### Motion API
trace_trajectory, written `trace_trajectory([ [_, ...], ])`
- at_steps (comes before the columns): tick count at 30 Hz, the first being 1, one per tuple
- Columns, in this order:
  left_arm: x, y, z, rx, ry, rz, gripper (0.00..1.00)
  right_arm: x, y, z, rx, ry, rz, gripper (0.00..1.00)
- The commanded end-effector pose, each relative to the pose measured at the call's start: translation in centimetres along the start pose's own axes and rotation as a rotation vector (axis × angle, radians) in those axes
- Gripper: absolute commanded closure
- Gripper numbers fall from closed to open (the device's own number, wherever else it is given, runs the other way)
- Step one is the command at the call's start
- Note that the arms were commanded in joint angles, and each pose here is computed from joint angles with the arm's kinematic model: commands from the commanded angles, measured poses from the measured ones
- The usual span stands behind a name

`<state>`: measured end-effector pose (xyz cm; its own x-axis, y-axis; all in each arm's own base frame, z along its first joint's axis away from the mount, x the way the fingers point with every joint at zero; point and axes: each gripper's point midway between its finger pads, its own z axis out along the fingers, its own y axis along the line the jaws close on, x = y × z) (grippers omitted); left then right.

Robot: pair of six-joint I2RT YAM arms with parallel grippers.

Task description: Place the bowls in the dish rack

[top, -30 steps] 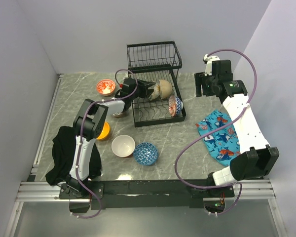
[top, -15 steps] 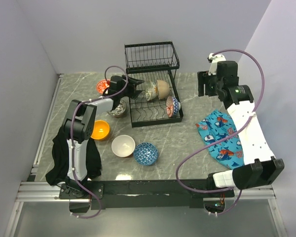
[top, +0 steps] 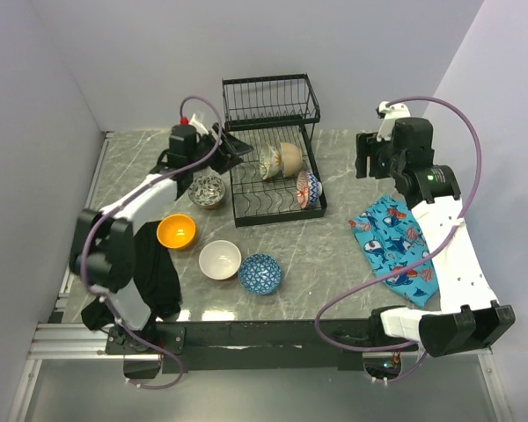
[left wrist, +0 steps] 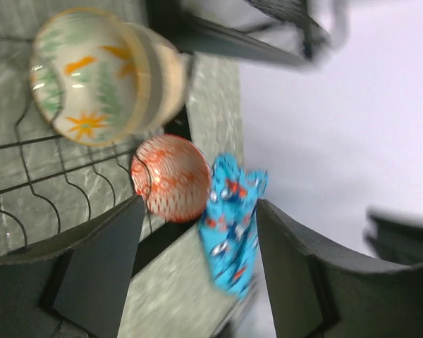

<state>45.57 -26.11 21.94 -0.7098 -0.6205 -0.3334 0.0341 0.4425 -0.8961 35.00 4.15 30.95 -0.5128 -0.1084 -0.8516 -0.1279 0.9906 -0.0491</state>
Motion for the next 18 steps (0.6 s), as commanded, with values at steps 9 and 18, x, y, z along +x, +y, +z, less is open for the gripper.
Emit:
trace_trajectory([
  [9, 11.4, -1.2, -12.2, 0.295, 0.397, 0.889, 0.29, 0.8, -0.2, -4.2, -0.022, -0.187, 0.051, 0.06],
  [18, 18.9, 1.0, -17.8, 0.314, 0.647, 1.456, 0.34, 3.8, 0.9, -8.0, -0.067, -0.231, 0.249, 0.0],
])
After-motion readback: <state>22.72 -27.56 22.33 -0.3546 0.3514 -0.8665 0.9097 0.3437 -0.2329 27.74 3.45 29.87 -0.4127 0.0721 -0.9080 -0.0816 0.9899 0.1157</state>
